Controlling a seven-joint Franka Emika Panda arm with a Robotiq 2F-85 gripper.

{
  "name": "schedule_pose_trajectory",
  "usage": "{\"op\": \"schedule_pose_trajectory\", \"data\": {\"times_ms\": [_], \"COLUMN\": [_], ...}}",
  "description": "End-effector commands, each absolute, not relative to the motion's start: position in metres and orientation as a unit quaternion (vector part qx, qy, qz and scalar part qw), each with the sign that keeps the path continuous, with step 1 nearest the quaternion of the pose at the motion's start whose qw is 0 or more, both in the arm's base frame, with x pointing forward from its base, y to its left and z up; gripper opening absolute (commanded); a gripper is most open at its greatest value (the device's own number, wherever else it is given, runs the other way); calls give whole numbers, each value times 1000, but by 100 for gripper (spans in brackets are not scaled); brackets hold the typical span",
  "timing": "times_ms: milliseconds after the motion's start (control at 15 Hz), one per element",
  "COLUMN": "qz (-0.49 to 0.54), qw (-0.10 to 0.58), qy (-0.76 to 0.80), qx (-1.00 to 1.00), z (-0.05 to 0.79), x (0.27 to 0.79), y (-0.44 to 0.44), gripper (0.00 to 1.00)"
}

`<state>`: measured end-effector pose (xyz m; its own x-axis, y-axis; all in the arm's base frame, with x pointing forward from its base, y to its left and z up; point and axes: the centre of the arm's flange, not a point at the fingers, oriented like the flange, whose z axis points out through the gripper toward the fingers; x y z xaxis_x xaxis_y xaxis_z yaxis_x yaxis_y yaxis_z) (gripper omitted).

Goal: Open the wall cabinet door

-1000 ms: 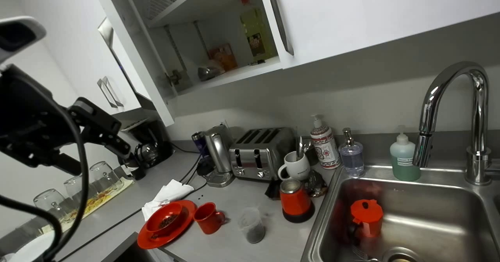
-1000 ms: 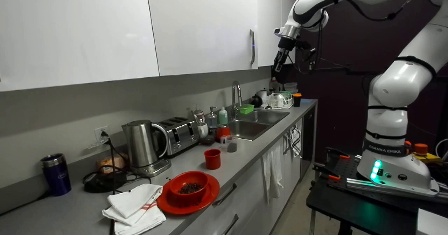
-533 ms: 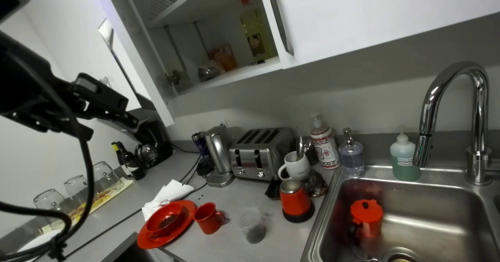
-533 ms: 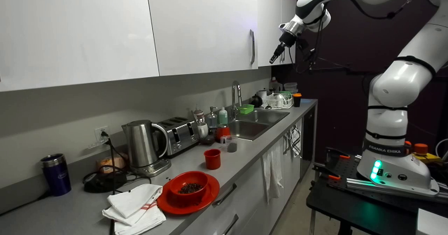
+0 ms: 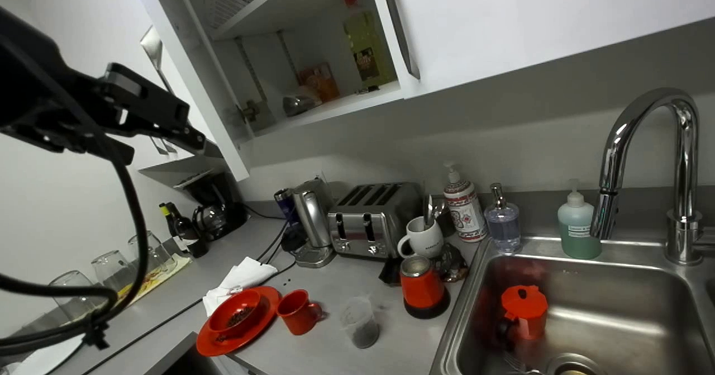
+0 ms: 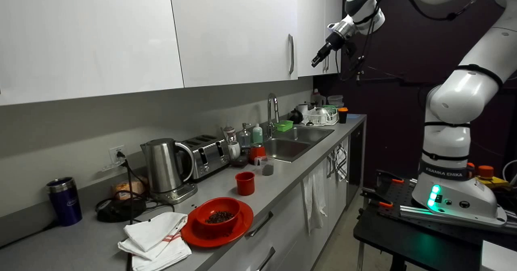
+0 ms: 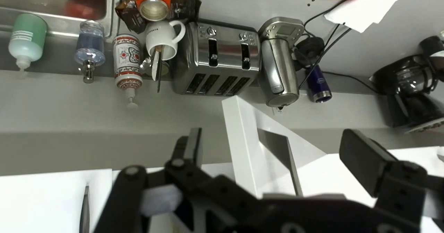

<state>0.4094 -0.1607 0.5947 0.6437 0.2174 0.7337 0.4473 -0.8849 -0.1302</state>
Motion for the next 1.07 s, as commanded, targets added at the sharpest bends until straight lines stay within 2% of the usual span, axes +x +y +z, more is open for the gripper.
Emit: {"op": "schedule_pose_trajectory", "data": {"times_ms": [0,600,1000], "qz": [-416,-481,-515], "qw": [179,223,320], "qy": [-154,-62,-54], "qx": [-878,-846,-794], "z": [599,594,584], "x": [428,452,464], "y": [-182,-209,-212], "gripper": [100,100,100]}}
